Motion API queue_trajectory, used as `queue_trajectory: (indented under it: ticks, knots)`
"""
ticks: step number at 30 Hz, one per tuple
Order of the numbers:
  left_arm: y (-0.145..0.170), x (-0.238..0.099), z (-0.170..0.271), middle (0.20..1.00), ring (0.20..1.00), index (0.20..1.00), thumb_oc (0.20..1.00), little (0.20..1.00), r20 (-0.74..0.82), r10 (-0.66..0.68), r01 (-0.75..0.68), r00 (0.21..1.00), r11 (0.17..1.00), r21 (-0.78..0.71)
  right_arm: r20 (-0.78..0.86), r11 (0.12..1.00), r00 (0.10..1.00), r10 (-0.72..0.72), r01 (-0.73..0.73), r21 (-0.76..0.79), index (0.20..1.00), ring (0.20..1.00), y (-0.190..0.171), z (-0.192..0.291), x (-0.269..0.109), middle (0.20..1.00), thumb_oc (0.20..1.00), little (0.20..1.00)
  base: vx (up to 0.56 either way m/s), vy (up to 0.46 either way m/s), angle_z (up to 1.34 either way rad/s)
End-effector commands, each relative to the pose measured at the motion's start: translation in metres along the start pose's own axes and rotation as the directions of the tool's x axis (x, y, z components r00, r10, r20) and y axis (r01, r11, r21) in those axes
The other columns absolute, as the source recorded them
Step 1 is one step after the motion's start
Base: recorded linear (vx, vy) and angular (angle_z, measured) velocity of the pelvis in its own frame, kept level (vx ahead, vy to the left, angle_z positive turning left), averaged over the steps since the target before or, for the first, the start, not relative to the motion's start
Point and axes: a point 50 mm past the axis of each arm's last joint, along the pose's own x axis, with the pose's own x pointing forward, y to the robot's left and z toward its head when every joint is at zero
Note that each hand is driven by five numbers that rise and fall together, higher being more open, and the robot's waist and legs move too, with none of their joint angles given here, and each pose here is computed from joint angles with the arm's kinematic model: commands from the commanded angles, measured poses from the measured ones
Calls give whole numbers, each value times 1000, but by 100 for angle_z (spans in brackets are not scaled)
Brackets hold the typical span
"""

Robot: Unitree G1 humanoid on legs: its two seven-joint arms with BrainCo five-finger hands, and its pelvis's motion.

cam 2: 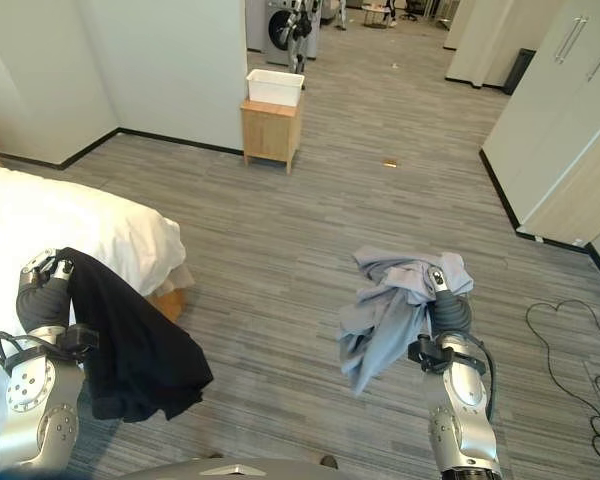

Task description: Pick up bed clothes into laundry basket.

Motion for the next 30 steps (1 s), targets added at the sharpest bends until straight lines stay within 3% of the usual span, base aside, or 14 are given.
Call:
queue_trajectory:
  ticks: [1, 7, 10, 14, 17, 26, 30]
  knots:
    - [-17, 20, 23, 200, 200, 200, 200, 200, 137, -54, 62, 989, 996, -62, 239, 997, 969, 59, -69, 32, 200, 200, 13, 50, 22, 200, 200, 200, 25, -70, 4]
    - [-26, 30, 25, 200, 200, 200, 200, 200, 142, -86, 97, 986, 993, -68, 228, 994, 969, 97, -106, 30, 200, 200, 17, 49, 25, 200, 200, 200, 71, -206, -7]
    - [-39, 36, 21, 200, 200, 200, 200, 200, 134, -124, 136, 983, 987, -90, 262, 999, 965, 30, -33, 5, 200, 200, 1, 58, 24, 200, 200, 200, 204, -116, -13]
    - [-33, 33, 21, 200, 200, 200, 200, 200, 129, -124, 131, 984, 990, -50, 274, 1000, 962, 15, -15, -1, 200, 200, -4, 60, 22, 200, 200, 200, 419, 33, -51]
    - [-23, 30, 15, 200, 200, 200, 200, 200, 106, -77, 80, 991, 996, -30, 249, 997, 966, 74, -62, -55, 200, 200, 7, 57, 29, 200, 200, 200, 572, 99, 7]
    - [-7, 19, 12, 200, 200, 200, 200, 200, 66, -58, 56, 996, 998, 31, 233, 973, 946, 226, -231, -7, 200, 200, 55, 47, 35, 200, 200, 200, 546, 264, -22]
    - [-11, 21, 18, 200, 200, 200, 200, 200, 87, -109, 107, 990, 994, 35, 204, 975, 957, 208, -220, 42, 200, 200, 46, 42, 32, 200, 200, 200, 665, -76, -1]
